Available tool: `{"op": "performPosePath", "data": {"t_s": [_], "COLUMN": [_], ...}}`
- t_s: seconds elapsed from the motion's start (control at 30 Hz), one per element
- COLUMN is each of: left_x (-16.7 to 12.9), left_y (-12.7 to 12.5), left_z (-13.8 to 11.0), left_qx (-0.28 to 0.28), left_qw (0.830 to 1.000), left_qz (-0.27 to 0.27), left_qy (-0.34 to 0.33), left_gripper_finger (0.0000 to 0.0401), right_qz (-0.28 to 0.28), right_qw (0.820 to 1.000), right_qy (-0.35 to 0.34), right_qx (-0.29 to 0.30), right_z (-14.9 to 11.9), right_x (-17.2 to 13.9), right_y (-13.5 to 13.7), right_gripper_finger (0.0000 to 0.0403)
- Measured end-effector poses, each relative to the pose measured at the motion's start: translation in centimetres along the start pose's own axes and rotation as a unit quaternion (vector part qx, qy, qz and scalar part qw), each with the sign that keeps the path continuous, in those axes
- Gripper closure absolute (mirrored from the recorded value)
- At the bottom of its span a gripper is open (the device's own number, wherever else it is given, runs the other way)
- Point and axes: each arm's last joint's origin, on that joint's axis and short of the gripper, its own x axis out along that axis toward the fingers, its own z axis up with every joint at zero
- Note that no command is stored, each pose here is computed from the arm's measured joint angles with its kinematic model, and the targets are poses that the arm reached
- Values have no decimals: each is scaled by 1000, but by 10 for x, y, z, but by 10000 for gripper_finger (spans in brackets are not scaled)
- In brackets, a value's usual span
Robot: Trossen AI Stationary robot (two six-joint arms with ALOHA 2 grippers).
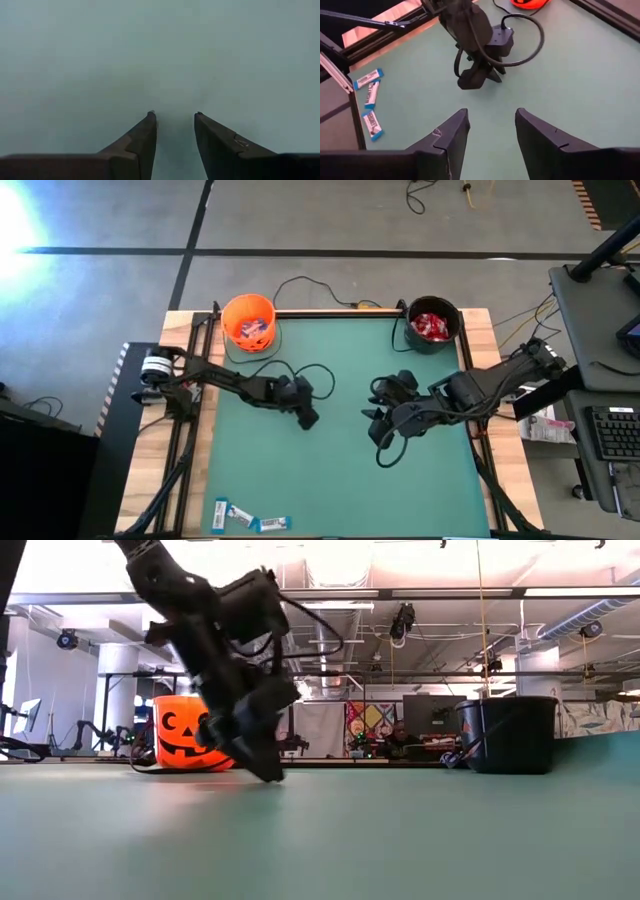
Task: Sort candy by brand, put in halloween buckets
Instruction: Adjust the white candies
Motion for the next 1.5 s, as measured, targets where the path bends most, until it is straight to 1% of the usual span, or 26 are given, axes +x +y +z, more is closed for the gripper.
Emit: {"op": "performPosePath", "data": {"t_s": [0.13, 0.27, 0.37, 0.47, 0.53, 0.67, 0.7, 0.77, 0.83, 0.87, 0.93, 0.97, 1.0, 1.03, 1.07, 1.1, 1.17, 1.23, 1.3, 1.4, 1.5], "left_x": [-11, -24, -36, -50, -60, -81, -87, -103, -120, -129, -150, -161, -169, -176, -180, -183, -192, -195, -195, -199, -202], "left_y": [13, 28, 40, 50, 55, 57, 54, 44, 34, 26, 8, 0, -7, -12, -17, -21, -32, -42, -50, -63, -81], "left_z": [-17, -45, -67, -85, -92, -88, -83, -66, -55, -51, -44, -44, -46, -51, -59, -68, -86, -107, -129, -156, -182], "left_qx": [16, 49, 50, 35, 32, 23, 18, 7, 19, 35, 75, 97, 117, 135, 151, 163, 176, 174, 154, 139, 160], "left_qw": [999, 995, 994, 995, 995, 997, 998, 998, 994, 989, 969, 960, 953, 949, 949, 949, 947, 944, 946, 943, 937], "left_qz": [29, 44, 48, 44, 34, -4, -17, -62, -103, -139, -230, -260, -278, -284, -278, -269, -269, -276, -271, -271, -264], "left_qy": [38, 70, 87, 86, 88, 79, 65, 16, -19, -29, -41, -41, -33, -21, -8, 3, 17, 46, 89, 135, 165], "left_gripper_finger": [285, 286, 286, 286, 286, 286, 286, 286, 286, 286, 286, 286, 285, 285, 285, 285, 285, 285, 285, 285, 285], "right_qz": [-1, -2, -5, -7, -7, -7, -7, -7, -7, -7, -6, -6, -6, -6, -6, -5, -2, 4, 10, 8, 6], "right_qw": [1000, 1000, 1000, 1000, 1000, 1000, 1000, 1000, 1000, 1000, 999, 998, 998, 997, 997, 996, 996, 995, 995, 995, 995], "right_qy": [3, 4, 6, 9, 8, 8, 7, 6, 6, 5, 4, 4, 3, 3, 4, 4, 6, 14, 22, 26, 29], "right_qx": [21, 20, 19, 17, 17, 17, 17, 17, 22, 30, 52, 62, 67, 74, 78, 84, 93, 95, 94, 94, 94], "right_z": [-1, -1, -1, -2, -2, -2, -2, -2, -1, -1, -1, -1, -1, -1, -1, -1, -3, -5, -8, -11, -12], "right_x": [0, -1, -1, -1, -1, -1, -1, -1, -1, -1, -1, -1, -1, -1, -1, -1, -3, -3, -4, -1, 2], "right_y": [0, -1, -2, -2, -2, -2, -2, -2, -2, -2, -2, -2, -2, -2, -2, -2, 0, 2, 5, 7, 10], "right_gripper_finger": [245, 247, 250, 250, 248, 245, 246, 247, 248, 248, 246, 245, 245, 245, 247, 248, 251, 255, 257, 259, 258]}}
